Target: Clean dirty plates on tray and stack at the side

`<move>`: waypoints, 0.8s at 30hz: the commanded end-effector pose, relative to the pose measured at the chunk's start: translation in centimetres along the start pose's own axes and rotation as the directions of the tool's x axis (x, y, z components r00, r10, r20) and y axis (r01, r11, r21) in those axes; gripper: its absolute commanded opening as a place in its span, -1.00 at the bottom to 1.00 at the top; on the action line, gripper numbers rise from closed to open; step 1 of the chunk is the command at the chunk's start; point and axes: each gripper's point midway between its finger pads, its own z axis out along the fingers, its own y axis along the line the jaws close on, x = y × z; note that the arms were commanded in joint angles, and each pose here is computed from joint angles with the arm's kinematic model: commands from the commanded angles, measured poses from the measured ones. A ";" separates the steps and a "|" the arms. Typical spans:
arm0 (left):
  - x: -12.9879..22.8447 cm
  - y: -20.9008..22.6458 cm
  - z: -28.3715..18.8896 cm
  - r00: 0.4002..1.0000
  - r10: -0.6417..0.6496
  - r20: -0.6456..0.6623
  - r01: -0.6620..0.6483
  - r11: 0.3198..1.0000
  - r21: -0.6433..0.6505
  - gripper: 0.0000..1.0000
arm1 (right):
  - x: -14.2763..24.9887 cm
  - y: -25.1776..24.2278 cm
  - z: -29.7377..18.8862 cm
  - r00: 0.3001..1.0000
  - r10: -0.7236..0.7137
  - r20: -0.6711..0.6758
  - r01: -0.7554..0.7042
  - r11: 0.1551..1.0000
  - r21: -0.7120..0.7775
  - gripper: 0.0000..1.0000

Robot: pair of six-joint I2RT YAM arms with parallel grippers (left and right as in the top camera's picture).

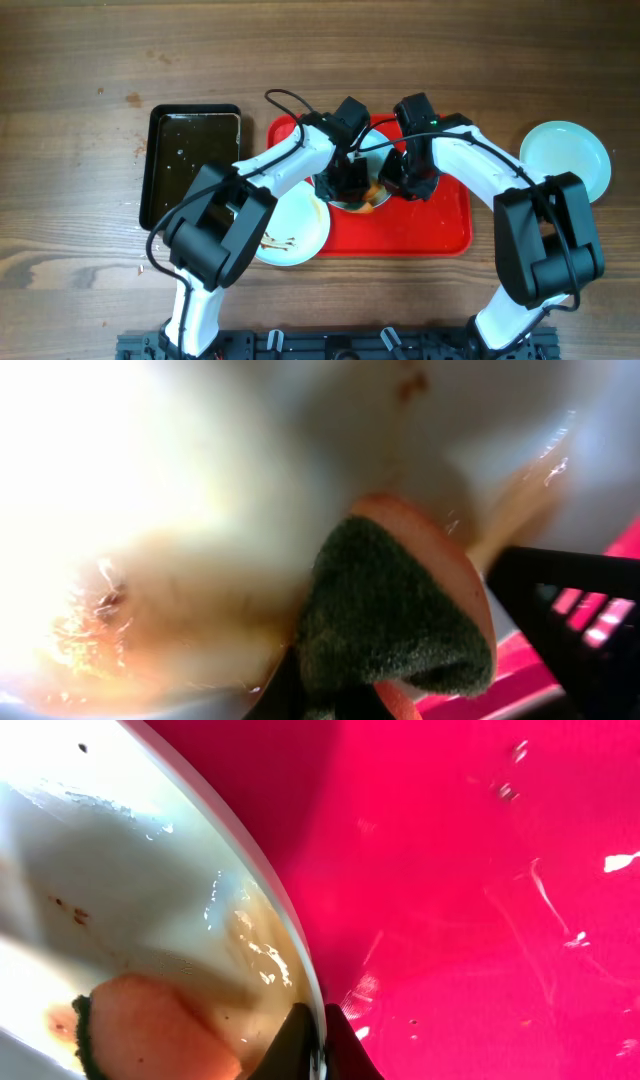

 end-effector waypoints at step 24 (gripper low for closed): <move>-5.6 -1.5 2.8 0.980 -0.138 0.147 0.111 0.979 0.174 -0.92 | 2.2 -3.4 2.8 0.996 0.005 -0.093 0.008 0.991 0.136 -0.91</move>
